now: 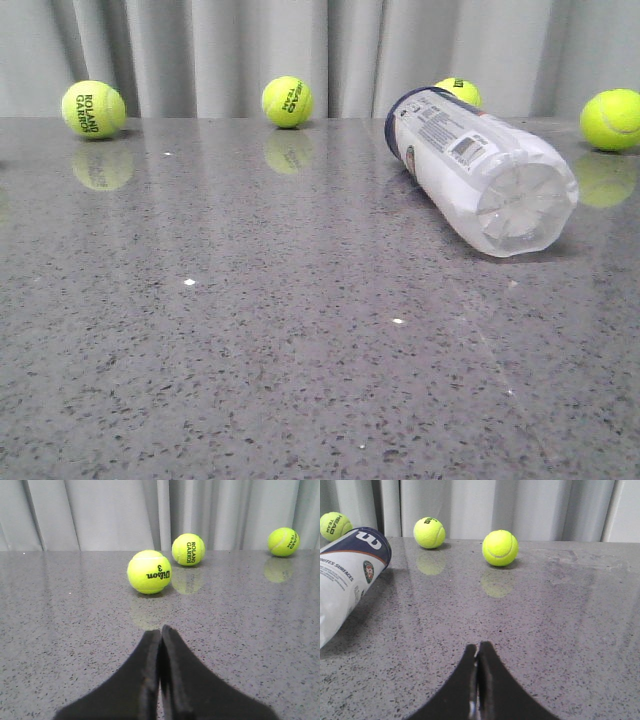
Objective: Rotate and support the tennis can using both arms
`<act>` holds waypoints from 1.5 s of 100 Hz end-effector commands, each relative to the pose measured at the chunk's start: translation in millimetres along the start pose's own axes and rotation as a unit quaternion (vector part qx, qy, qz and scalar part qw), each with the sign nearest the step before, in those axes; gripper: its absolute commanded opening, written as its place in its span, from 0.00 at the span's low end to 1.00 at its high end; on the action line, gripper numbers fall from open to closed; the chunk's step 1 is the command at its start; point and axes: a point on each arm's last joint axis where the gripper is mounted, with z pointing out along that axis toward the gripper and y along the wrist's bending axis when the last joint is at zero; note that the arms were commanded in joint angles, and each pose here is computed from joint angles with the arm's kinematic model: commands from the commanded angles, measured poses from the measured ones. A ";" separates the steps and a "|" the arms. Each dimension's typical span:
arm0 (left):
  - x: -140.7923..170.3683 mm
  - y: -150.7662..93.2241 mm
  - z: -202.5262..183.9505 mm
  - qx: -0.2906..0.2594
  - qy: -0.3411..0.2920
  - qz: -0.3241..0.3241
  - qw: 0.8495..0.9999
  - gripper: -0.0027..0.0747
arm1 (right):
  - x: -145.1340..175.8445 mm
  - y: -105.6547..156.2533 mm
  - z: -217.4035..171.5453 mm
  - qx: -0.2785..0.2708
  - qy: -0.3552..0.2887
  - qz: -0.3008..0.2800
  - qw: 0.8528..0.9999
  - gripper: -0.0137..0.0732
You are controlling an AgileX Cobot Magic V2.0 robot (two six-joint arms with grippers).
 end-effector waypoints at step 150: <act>6.2 0.8 -0.6 -0.005 -0.033 -0.011 0.999 0.01 | -157.0 9.2 1.8 0.007 -0.010 -0.020 1.000 0.08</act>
